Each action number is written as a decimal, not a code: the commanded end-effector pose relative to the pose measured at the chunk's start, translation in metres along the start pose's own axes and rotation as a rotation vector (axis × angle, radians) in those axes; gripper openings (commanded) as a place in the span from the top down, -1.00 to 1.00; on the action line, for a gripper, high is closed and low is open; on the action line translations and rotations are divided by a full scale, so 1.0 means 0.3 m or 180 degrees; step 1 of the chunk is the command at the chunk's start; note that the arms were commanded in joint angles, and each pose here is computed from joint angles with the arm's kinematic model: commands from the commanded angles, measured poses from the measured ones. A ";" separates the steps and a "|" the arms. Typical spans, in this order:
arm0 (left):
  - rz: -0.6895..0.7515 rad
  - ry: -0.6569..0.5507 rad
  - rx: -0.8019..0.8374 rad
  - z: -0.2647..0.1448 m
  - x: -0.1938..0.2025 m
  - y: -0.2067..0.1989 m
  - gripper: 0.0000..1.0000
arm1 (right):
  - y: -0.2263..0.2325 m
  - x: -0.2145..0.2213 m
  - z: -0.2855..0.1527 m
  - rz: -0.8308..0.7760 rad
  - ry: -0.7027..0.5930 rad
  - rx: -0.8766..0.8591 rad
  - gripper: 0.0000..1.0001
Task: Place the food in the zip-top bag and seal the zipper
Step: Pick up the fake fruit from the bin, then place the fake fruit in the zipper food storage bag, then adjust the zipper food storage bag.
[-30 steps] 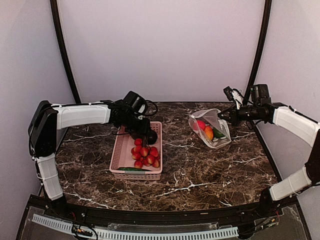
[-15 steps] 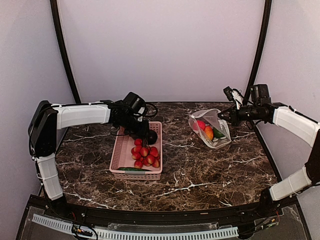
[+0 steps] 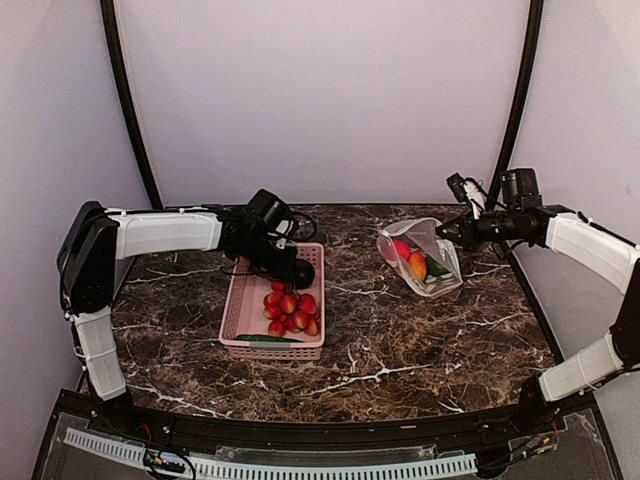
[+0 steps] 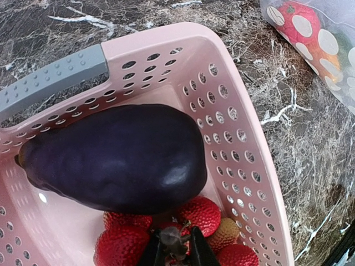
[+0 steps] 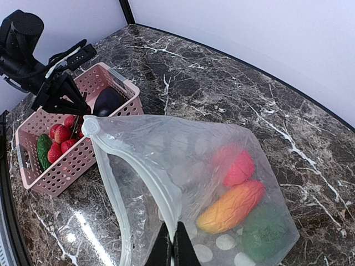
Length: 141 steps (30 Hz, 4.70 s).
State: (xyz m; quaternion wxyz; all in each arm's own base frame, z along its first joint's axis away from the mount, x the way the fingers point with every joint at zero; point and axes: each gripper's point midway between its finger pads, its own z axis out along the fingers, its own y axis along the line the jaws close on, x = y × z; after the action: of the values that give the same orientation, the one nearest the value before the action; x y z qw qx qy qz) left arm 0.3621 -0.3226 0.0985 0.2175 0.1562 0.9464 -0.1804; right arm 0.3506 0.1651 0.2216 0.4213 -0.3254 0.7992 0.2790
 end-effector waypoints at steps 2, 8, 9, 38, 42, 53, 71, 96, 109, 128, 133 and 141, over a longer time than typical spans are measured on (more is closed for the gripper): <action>0.0118 -0.0100 0.0089 -0.074 -0.029 -0.026 0.77 | 0.007 -0.029 -0.025 -0.0035 -0.0037 0.0007 1.00; 0.0301 -0.0474 0.0256 -0.250 -0.110 -0.082 0.91 | 0.013 -0.060 -0.032 0.0132 0.0108 -0.0072 1.00; 0.0327 -0.0518 0.0286 -0.272 -0.118 -0.091 0.93 | 0.016 -0.063 -0.035 0.0158 0.0155 -0.0093 1.00; 0.1848 -0.2994 0.3048 -1.014 -0.190 -0.888 0.99 | 0.135 -0.175 -0.005 0.0152 0.0592 -0.0234 1.00; 0.1906 -0.3148 0.3165 -0.945 -0.215 -0.943 0.99 | 0.149 -0.175 -0.005 0.0210 0.0590 -0.0309 1.00; 0.2281 -0.3455 0.3004 -0.771 -0.268 -1.002 0.99 | 0.191 -0.189 -0.027 0.0308 0.0569 -0.0488 1.00; 0.2870 -0.3207 0.2364 -0.403 -0.255 -0.950 0.99 | 0.206 -0.213 -0.073 0.0344 0.0475 -0.0503 1.00; 0.2852 -0.3009 0.1412 -0.283 -0.264 -0.846 0.99 | 0.141 -0.200 -0.066 0.0396 0.0451 -0.0343 1.00; 0.2212 -0.2946 0.1072 -0.303 -0.413 -0.857 -0.21 | 0.123 -0.264 -0.101 0.0540 0.0282 -0.0422 1.00; -0.0141 -0.1930 0.1530 -0.213 -0.177 -0.752 0.22 | 0.055 -0.274 -0.050 0.0534 0.0177 -0.0367 1.00; -0.0154 -0.1732 0.1341 -0.090 -0.163 -0.752 0.18 | 0.068 -0.245 -0.028 0.0592 0.0204 -0.0486 1.00; -0.0256 -0.1524 0.1431 0.055 -0.152 -0.797 0.33 | 0.076 -0.217 -0.013 0.0632 0.0226 -0.0531 1.00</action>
State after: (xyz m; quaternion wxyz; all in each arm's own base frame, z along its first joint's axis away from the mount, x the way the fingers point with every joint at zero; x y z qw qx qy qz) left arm 0.3189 -0.5381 0.1641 0.4004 0.1249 0.8163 -0.3972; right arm 0.3581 0.1893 0.2779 0.3205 -0.2793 0.8293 0.3626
